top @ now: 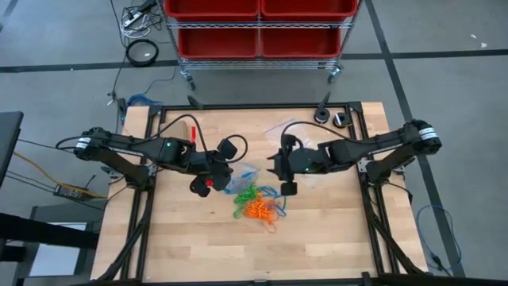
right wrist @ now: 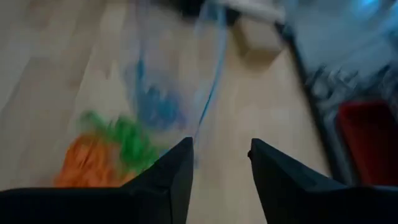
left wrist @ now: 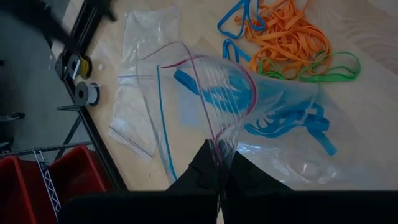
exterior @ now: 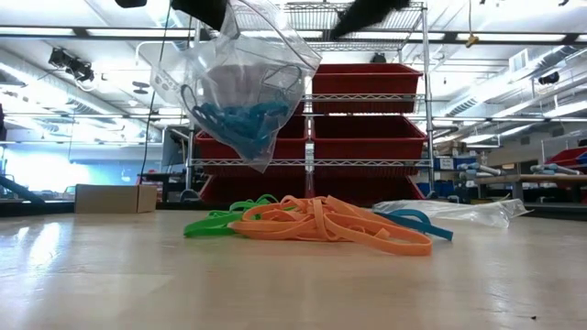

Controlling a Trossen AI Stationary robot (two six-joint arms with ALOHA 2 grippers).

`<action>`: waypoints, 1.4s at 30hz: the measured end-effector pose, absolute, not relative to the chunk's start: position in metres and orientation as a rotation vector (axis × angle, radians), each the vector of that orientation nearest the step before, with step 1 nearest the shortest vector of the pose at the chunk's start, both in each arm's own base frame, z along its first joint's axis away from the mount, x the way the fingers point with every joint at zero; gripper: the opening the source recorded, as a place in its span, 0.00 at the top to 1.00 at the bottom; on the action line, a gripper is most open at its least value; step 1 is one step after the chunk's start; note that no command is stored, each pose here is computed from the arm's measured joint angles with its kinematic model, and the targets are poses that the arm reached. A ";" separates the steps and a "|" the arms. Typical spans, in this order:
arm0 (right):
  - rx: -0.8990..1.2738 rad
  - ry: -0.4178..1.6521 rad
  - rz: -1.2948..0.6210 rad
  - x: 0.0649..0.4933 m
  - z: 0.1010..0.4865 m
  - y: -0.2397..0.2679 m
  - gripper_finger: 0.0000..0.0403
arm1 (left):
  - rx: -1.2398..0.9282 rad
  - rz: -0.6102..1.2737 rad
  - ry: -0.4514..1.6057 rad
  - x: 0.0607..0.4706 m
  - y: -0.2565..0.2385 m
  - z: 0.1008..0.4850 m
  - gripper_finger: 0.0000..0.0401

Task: Sort rubber bands
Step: Put the blue rubber band into the top left transparent zip bag

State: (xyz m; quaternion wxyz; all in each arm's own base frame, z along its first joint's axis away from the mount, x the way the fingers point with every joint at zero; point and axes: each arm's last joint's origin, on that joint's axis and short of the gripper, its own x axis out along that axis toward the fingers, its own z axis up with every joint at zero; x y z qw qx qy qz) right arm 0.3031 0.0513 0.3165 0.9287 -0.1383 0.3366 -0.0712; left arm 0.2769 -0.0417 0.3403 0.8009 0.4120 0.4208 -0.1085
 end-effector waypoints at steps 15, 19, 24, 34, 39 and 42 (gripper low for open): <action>-0.065 0.751 -0.097 0.289 0.172 0.044 0.65 | 0.882 -0.236 0.907 0.276 -0.042 0.340 1.00; -0.045 0.751 -0.071 0.299 0.153 0.040 0.67 | 0.881 -0.233 0.901 0.277 -0.042 0.340 1.00; -0.021 0.772 -0.030 0.311 0.127 0.038 0.68 | 0.876 -0.235 0.899 0.277 -0.042 0.340 1.00; -0.001 0.758 -0.043 0.318 0.118 0.027 0.84 | 0.862 -0.235 0.900 0.277 -0.042 0.340 1.00; -0.017 0.744 0.011 0.320 0.122 0.028 0.98 | 0.862 -0.233 0.897 0.277 -0.042 0.340 1.00; -0.021 0.730 0.005 0.321 0.125 0.029 1.00 | 0.859 -0.233 0.899 0.277 -0.042 0.340 1.00</action>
